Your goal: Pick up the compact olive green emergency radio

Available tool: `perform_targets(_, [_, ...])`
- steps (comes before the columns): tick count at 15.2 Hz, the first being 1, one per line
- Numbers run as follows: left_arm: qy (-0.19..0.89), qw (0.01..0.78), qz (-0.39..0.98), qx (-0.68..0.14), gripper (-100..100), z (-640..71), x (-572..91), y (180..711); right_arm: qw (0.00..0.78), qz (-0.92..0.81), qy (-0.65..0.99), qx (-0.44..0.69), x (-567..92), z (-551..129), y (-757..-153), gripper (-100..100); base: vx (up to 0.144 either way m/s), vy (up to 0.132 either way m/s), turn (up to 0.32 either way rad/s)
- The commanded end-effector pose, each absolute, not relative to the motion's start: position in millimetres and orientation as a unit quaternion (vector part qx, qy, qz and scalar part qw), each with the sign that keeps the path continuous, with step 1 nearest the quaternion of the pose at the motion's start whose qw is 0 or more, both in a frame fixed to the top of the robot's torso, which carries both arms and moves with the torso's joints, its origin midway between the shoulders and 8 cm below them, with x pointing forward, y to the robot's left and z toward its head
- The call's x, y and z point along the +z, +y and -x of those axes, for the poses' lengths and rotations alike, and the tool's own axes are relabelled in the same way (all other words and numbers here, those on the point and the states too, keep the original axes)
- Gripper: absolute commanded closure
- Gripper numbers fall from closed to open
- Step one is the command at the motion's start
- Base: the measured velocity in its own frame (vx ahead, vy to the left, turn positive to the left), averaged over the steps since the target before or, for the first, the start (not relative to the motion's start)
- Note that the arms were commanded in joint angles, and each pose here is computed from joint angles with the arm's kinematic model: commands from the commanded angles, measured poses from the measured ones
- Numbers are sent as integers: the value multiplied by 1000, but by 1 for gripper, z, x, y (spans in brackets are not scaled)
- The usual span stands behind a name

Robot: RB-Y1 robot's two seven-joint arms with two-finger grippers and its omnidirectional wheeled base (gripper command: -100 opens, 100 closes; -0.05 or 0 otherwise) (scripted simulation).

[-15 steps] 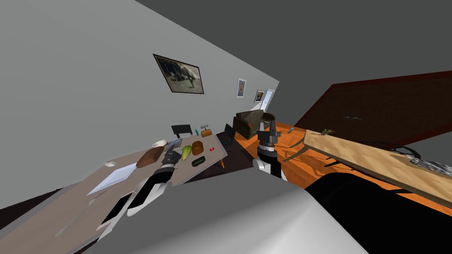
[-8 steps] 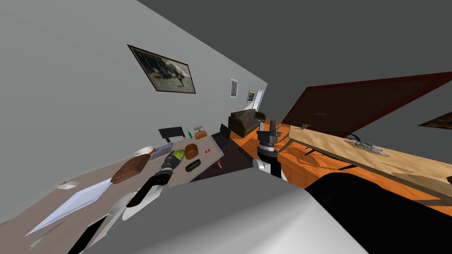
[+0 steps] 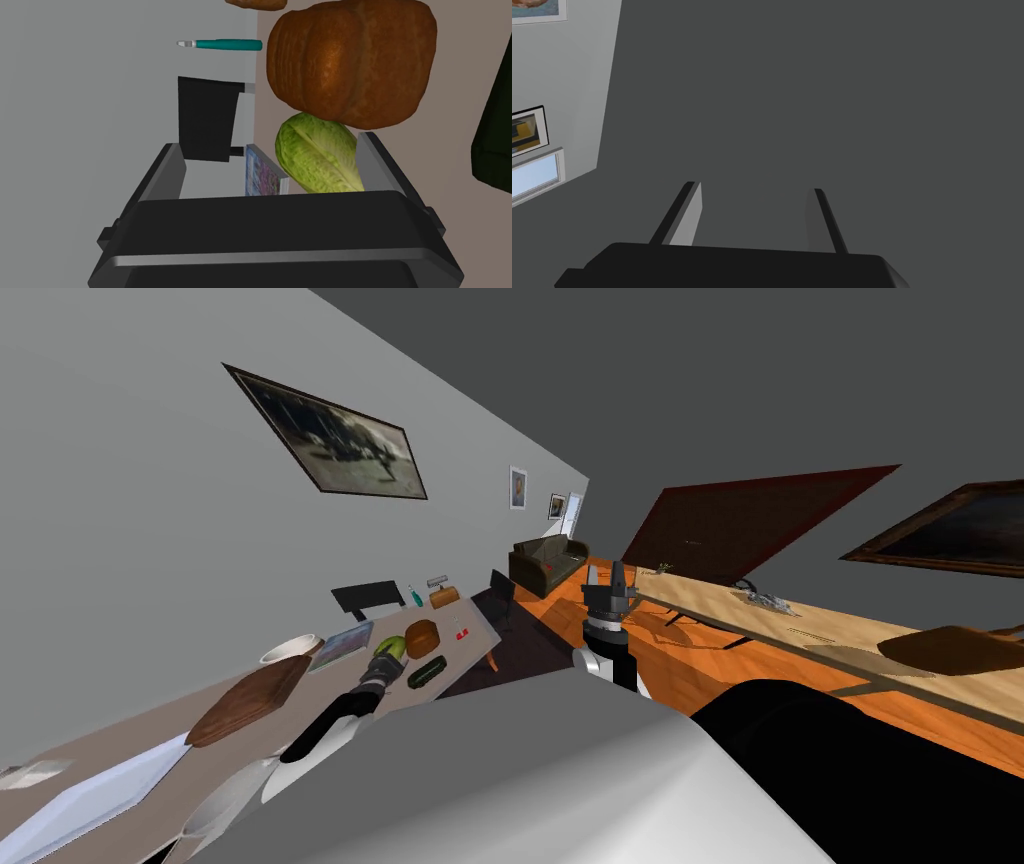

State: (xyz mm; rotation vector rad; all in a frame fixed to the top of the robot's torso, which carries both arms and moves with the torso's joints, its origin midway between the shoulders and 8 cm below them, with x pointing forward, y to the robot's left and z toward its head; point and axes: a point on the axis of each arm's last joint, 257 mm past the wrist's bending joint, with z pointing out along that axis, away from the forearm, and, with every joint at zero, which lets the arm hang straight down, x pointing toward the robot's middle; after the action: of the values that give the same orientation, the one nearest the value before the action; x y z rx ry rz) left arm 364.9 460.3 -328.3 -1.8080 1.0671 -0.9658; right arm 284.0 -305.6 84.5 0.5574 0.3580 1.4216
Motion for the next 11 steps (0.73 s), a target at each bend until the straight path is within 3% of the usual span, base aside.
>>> perform_targets(1, [416, 382, 743, -358, -100, -353, -351, 475, 708, -251, 161, 640, 84, -284, -306, 0, 1, -18, -235])
perform_targets(8, [404, 329, 800, -297, -100, -318, -400, 497, 708, -251, 161, 640, 84, -284, -306, 0, 3, -13, -209])
perform_targets(11, [395, 307, 823, -271, -100, -300, -419, 507, 708, -251, 161, 640, 84, -284, -306, 0, 3, -6, -90])
